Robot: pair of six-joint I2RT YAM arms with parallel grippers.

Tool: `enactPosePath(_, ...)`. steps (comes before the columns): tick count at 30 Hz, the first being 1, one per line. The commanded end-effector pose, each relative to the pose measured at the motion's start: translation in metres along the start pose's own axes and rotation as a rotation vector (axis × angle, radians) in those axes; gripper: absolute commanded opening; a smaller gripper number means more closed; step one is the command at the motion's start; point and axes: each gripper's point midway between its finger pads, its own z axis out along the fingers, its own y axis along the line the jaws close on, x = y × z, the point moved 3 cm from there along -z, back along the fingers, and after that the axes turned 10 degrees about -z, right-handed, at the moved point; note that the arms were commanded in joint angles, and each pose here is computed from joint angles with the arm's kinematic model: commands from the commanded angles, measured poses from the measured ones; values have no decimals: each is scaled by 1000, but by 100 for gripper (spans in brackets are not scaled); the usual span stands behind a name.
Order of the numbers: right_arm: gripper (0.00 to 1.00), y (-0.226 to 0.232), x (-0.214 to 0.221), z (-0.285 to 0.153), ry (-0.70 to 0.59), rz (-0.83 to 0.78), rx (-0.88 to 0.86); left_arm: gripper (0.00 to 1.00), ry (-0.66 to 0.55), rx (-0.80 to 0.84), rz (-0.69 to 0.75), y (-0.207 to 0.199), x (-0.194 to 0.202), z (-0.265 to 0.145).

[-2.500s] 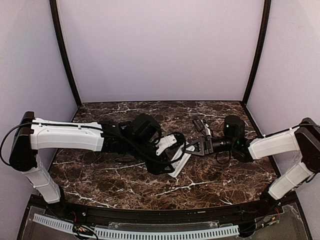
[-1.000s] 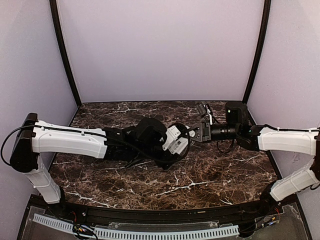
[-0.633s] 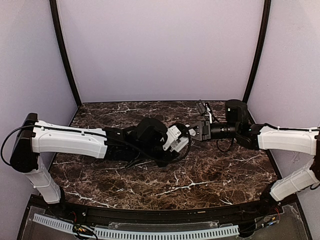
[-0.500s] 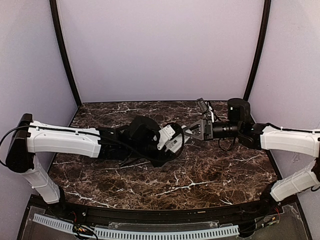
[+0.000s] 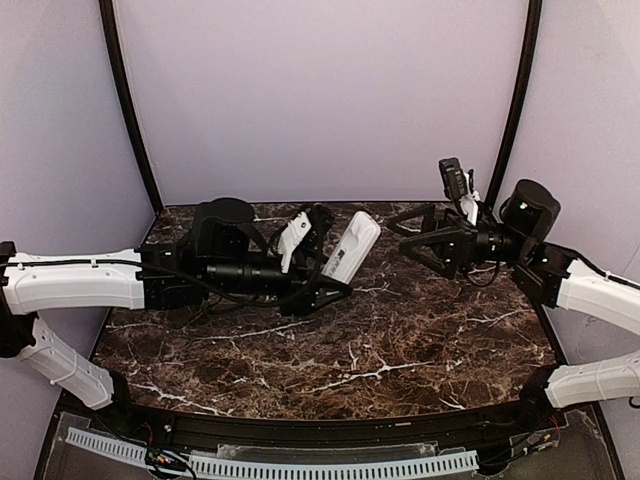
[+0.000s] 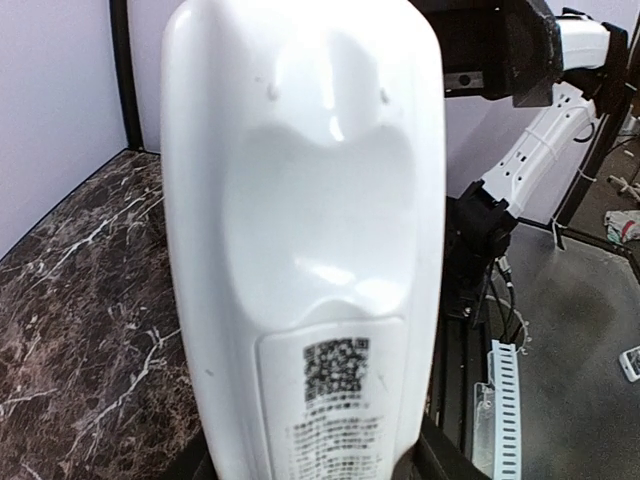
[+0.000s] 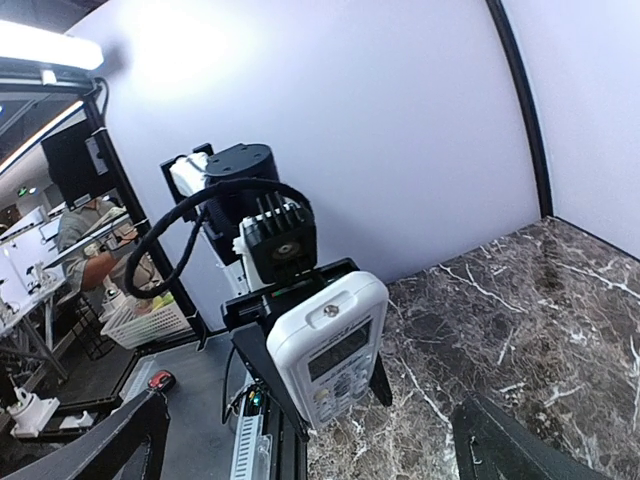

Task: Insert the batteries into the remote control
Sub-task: Pass from the right arm to the left, then pass from the left arm to the right

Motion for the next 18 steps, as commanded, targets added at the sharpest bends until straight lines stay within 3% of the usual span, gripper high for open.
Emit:
enactPosePath(1,99,22,-13,2,-15,-124,-162,41,-67,187,3,-29,-13,-12)
enactPosePath(7,99,33,-18,14,-17,-122,-239,40,-110,317,-11,-48,-21,-18)
enactPosePath(18,90,44,-22,45,-27,-147,-288,40,-132,329,-24,-48,-23,-15)
